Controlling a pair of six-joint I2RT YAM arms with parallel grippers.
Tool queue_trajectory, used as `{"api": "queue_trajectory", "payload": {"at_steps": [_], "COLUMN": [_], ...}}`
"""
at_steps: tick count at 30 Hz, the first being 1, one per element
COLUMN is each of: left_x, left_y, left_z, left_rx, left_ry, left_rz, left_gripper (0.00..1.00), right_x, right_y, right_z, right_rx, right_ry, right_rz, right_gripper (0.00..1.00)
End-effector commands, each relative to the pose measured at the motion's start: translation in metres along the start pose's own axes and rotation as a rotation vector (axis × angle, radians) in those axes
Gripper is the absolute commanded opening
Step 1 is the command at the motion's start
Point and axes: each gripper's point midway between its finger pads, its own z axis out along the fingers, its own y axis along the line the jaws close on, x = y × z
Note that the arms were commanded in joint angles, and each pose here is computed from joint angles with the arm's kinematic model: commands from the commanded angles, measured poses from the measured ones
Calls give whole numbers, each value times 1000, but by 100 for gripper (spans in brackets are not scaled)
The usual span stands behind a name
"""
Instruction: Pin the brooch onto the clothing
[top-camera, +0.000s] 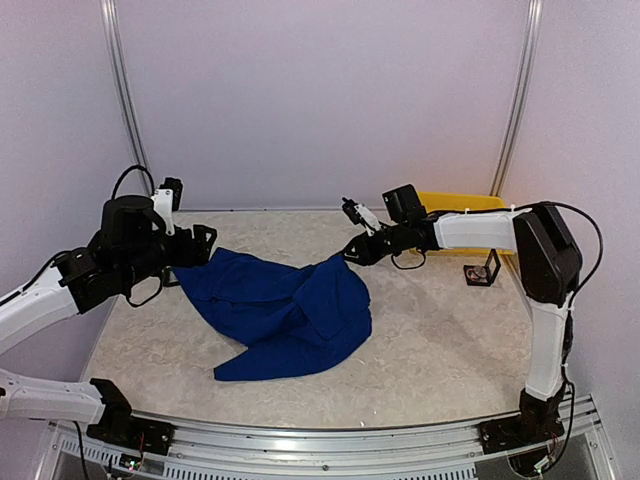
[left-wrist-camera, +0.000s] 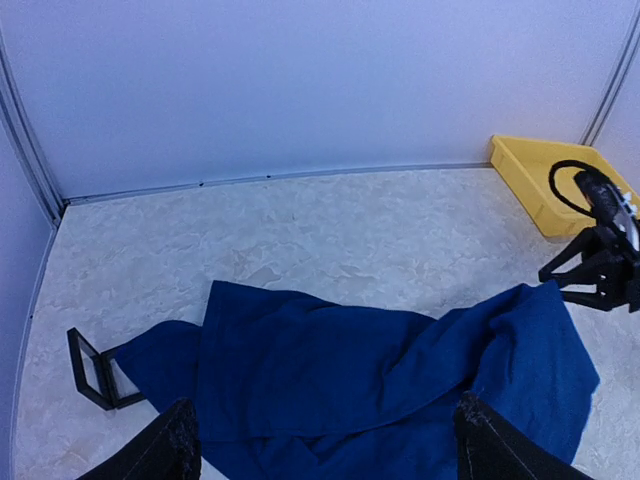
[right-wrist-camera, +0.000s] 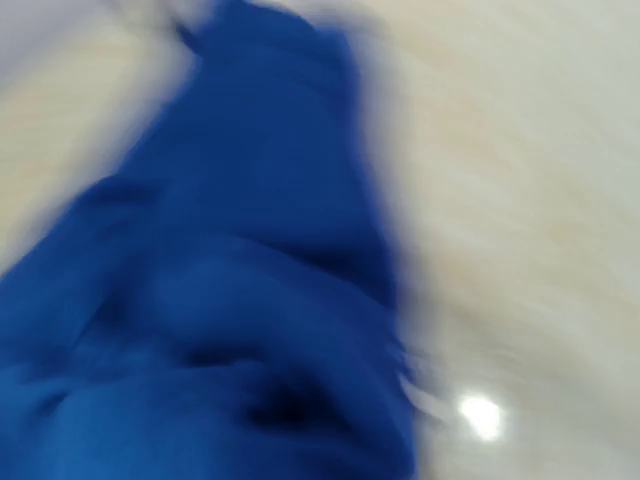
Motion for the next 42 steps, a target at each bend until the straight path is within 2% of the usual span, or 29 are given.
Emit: {"api": "queue_trajectory", "payload": {"at_steps": [1,6,10,13,16,21,24,31,36,42], "left_x": [23,46,59,63,66,73,92,140,166,185], "left_y": [-8,-15,-16,-18,-18,-2,15,49,66,82], "left_z": [4,9,14,20,29,55,79,129,155,163], "left_rx": [23,40,48,51,53,25,-5,-69,-132,-207], "left_ry": [59,103,124,134,138,163,223,343,415,442], "left_rz": [-14,-42,-57,-62,-66,-126,-190,-333,-343,-318], "left_gripper": [82,83,83,83,83,82,80,78,77,75], "right_x": [9,-4,4,21,40,70,87,131,154,153], "right_y": [-130,-114,-81,-33,9,41,46,38,20,10], "right_z": [-38,-61,-69,-48,-21,15,29,41,35,19], "right_rx": [558,626,693,580,473,402,355,366,465,549], "right_ry": [133,125,207,245,281,355,398,492,553,541], "right_rz": [238,174,81,4,-4,6,32,63,55,26], "right_gripper": [28,42,48,50,48,41,39,47,46,46]}}
